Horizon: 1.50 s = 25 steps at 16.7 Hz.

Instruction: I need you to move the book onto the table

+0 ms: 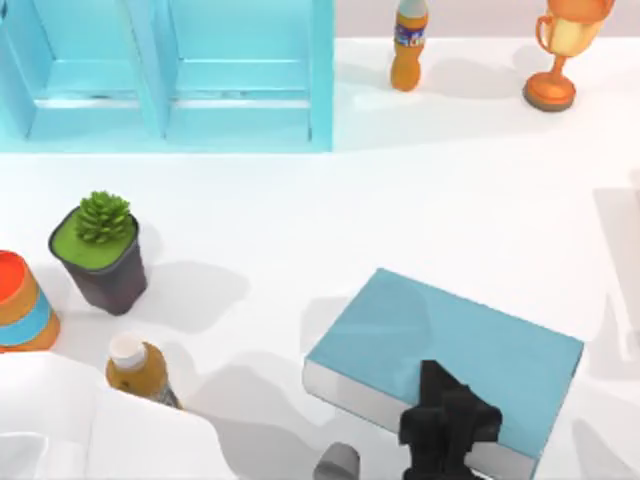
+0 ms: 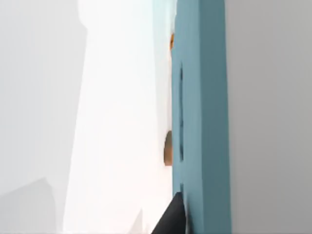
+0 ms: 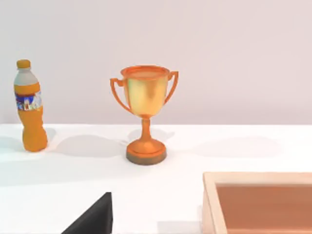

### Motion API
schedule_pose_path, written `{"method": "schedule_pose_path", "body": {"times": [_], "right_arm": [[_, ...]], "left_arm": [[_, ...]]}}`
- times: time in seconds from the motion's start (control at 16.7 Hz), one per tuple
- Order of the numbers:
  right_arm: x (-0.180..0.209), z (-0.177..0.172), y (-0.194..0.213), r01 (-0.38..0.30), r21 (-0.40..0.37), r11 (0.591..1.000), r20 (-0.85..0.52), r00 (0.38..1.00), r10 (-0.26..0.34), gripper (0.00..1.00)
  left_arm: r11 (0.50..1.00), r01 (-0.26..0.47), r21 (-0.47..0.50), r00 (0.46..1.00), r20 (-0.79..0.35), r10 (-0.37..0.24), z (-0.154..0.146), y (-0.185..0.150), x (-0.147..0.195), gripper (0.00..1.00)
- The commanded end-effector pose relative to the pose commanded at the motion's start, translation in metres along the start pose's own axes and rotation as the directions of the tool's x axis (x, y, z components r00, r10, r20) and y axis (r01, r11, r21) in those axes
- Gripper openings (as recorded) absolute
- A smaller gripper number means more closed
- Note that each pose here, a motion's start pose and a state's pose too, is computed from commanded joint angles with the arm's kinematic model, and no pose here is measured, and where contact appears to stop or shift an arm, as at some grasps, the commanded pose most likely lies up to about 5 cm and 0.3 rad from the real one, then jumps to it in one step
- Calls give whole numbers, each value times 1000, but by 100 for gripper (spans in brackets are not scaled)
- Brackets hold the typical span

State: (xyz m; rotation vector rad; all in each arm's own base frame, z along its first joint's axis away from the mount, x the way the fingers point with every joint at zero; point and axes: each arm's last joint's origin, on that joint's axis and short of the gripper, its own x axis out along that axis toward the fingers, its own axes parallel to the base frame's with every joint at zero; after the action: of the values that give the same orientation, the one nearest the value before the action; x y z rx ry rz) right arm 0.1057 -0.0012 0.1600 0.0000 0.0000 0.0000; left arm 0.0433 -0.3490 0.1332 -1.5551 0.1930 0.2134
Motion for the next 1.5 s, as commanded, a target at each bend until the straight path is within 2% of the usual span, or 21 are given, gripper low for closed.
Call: {"method": "schedule_pose_path", "body": {"times": [0.84,1.5], "right_arm": [[0,0,0,0,0,1000,0,1000,0,100],[0,0,0,0,0,1000,0,1000,0,100]], "left_arm": [[1000,-3,2,1000,4,3,1,1,-3,0],[1000,-4,3,1000,5,4,1,30,5,0]]}}
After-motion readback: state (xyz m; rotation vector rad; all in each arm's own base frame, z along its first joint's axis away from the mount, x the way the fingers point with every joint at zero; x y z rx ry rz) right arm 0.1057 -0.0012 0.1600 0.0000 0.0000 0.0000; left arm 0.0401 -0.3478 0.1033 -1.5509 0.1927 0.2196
